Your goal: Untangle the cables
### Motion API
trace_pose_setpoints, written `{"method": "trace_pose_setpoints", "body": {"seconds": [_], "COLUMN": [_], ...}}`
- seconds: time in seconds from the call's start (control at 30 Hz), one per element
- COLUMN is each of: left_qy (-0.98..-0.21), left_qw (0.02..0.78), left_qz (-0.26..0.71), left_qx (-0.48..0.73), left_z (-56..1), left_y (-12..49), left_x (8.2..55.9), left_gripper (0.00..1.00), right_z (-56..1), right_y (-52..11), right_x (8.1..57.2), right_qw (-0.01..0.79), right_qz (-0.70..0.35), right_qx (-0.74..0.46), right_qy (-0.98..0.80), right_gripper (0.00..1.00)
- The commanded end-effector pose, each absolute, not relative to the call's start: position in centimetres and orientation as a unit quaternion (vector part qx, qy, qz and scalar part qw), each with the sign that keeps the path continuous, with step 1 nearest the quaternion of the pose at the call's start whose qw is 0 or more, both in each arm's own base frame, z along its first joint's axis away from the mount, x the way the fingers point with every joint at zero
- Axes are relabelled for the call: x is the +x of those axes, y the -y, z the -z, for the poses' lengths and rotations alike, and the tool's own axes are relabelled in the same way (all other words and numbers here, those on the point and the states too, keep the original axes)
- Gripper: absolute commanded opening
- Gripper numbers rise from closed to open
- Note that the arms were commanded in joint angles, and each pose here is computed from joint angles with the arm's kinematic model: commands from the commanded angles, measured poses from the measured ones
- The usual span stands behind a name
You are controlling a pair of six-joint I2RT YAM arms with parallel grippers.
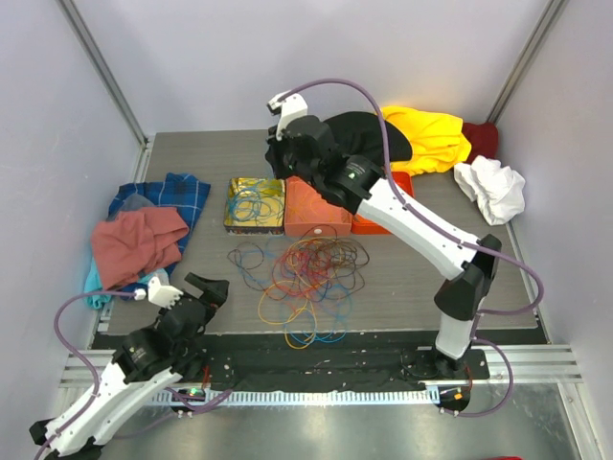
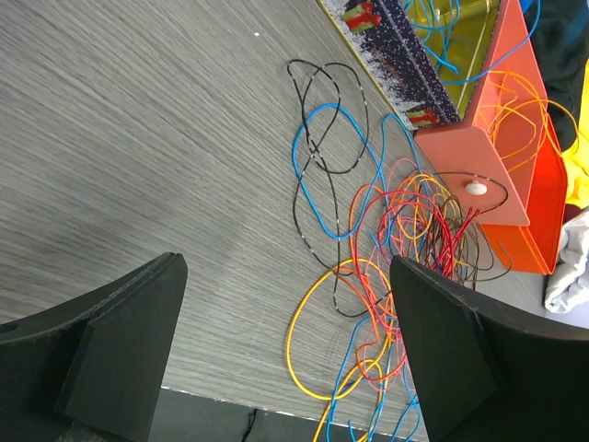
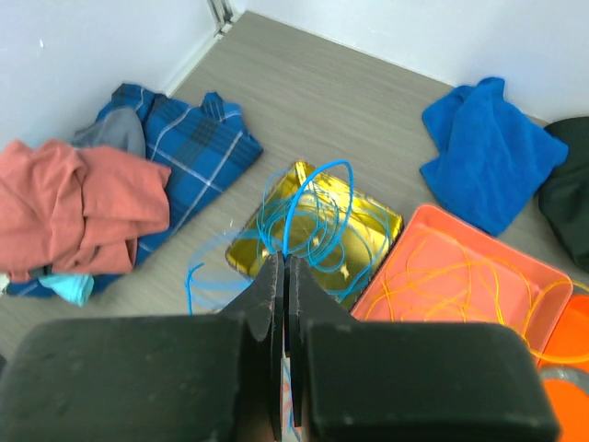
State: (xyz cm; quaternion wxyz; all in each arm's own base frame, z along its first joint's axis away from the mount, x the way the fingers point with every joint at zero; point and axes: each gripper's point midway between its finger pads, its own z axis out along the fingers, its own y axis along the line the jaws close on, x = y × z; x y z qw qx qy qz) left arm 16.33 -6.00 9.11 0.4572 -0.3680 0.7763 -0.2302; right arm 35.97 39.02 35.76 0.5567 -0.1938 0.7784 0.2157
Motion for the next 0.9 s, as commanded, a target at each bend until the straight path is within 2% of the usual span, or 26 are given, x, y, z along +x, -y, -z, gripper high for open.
{"method": "trace_pose_setpoints", "body": {"seconds": [0.0, 0.2, 0.43, 0.57, 0.87], "left_qy": [-0.753, -0.737, -0.719, -0.703, -0.647], "left_qw": [0.486, 0.527, 0.558, 0.587, 0.656], "left_qz": [0.236, 0.274, 0.314, 0.306, 0.292], "left_qx": [-0.376, -0.322, -0.270, -0.261, -0.255], "left_z": [-11.4, -14.8, -18.4, -20.5, -26.7], "left_y": [4.8, 6.5, 9.9, 10.5, 10.9], "left_x": [16.4, 17.8, 20.0, 21.5, 24.1], "left_gripper": [1.00, 1.00, 1.00, 1.00, 1.00], "right_z": [-38.9, -42.1, -45.7, -48.5, -50.1], "right_y": [-40.8, -40.9, -37.9, -34.6, -28.8], "right_x": [37.0, 35.8, 32.4, 29.4, 24.2], "right_qw": [0.578, 0.584, 0.593, 0.610, 0.632], "right_qz": [-0.256, -0.300, -0.333, -0.353, -0.361], "right_qx": [-0.192, -0.184, -0.177, -0.172, -0.186], "right_qy": [-0.751, -0.731, -0.712, -0.688, -0.660], "right_gripper": [0.01, 0.01, 0.01, 0.01, 0.01]}}
